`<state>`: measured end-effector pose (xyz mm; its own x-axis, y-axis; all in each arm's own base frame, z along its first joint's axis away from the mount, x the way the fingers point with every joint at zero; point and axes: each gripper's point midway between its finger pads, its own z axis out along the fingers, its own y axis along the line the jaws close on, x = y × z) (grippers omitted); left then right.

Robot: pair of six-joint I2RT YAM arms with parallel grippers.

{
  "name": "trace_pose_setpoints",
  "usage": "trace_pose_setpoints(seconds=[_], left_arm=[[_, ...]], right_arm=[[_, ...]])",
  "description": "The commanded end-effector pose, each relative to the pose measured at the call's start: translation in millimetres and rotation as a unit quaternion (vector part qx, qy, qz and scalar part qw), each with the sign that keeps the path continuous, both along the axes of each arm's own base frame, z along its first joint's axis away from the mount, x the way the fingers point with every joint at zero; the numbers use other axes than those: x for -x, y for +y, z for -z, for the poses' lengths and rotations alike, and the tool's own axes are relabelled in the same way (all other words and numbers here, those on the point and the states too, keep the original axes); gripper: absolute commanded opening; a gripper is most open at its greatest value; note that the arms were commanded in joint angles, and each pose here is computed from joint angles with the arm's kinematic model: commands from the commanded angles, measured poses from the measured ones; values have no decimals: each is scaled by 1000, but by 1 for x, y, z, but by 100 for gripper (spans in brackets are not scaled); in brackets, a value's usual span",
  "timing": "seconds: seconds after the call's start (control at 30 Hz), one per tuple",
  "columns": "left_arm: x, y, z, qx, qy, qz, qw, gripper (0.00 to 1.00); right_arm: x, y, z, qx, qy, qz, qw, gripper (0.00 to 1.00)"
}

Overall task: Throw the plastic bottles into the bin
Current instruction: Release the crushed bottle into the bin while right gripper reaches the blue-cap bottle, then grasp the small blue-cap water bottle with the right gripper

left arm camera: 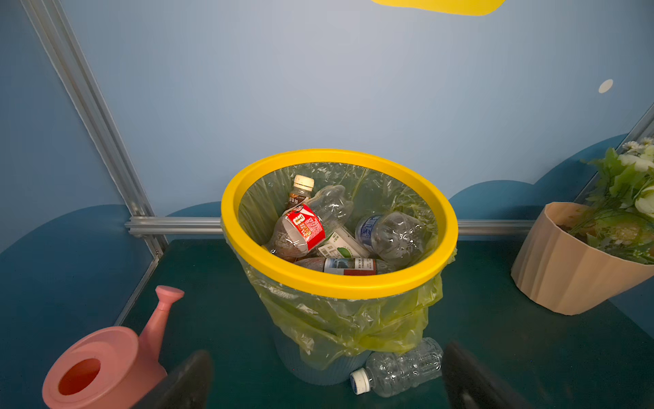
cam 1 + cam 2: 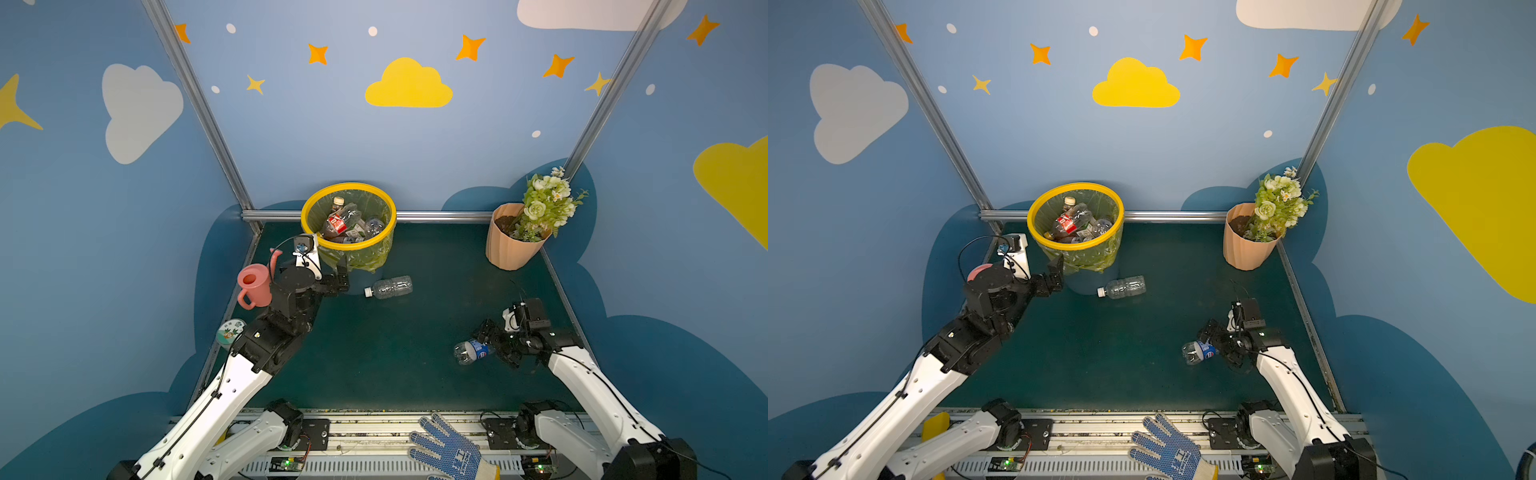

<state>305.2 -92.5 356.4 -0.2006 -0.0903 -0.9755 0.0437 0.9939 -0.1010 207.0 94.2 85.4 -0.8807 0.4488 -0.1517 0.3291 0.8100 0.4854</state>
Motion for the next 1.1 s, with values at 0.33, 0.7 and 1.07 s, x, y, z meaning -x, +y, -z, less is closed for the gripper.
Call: trace_pose_setpoints(seconds=[0.33,0.7,1.07], left_arm=[[16,30,5,15,-10,-47,999,100],[30,50,20,13,3,-84,996,100],[25,49,77,31,74,-106,991,100]], right_arm=[[-18,10,37,18,42,-14,999,87],[-57,30,29,16,13,-66,998,50],[-109,121,-67,-33,-181,-253,950,49]])
